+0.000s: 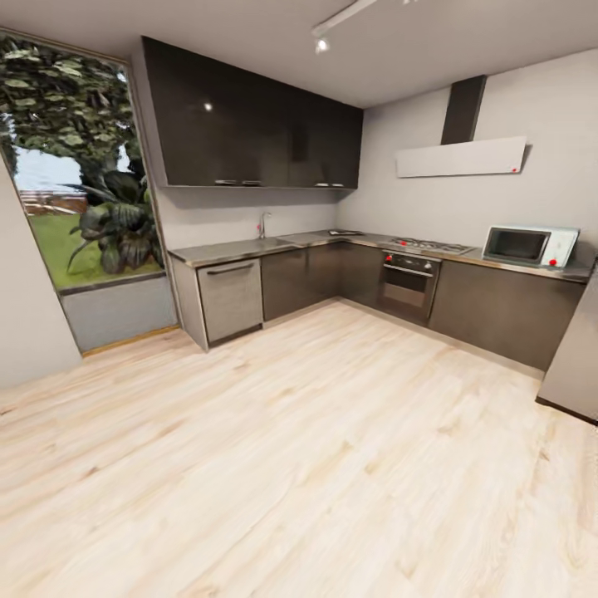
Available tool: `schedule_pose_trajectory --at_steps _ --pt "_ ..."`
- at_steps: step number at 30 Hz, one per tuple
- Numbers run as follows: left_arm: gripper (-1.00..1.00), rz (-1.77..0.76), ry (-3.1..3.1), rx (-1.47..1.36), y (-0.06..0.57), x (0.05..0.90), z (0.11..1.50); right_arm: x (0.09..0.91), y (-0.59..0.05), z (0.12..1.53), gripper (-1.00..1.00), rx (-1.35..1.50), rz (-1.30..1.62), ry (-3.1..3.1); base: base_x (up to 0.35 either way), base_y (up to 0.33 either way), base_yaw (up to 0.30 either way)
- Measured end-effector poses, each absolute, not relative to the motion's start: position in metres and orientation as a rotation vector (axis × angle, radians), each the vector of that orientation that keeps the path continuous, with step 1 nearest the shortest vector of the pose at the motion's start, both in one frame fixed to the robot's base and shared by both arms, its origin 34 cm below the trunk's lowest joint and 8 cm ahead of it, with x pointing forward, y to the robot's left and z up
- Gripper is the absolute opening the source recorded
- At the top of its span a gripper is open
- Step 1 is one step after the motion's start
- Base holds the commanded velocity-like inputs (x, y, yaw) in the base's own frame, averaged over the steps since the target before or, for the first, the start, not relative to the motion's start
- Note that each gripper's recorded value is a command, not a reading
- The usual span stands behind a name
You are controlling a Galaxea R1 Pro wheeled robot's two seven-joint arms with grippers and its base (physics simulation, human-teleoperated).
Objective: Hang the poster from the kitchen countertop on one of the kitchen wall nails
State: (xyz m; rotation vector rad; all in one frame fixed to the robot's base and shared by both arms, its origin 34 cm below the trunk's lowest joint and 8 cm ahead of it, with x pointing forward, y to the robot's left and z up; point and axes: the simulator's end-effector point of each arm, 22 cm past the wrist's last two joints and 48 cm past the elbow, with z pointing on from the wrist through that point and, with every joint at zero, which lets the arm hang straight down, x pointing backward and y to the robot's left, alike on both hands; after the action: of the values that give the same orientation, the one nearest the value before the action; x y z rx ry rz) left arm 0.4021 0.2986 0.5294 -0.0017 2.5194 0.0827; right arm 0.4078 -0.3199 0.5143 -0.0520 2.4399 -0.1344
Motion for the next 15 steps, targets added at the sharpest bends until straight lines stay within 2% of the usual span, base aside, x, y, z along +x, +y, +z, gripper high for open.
schedule_pose_trajectory --at_steps 15 --pt "1.0 0.087 2.519 0.0 0.301 0.4022 0.5297 0.4078 -0.3187 0.5142 1.0 -0.054 -0.132 2.44 0.31 0.0 -0.031"
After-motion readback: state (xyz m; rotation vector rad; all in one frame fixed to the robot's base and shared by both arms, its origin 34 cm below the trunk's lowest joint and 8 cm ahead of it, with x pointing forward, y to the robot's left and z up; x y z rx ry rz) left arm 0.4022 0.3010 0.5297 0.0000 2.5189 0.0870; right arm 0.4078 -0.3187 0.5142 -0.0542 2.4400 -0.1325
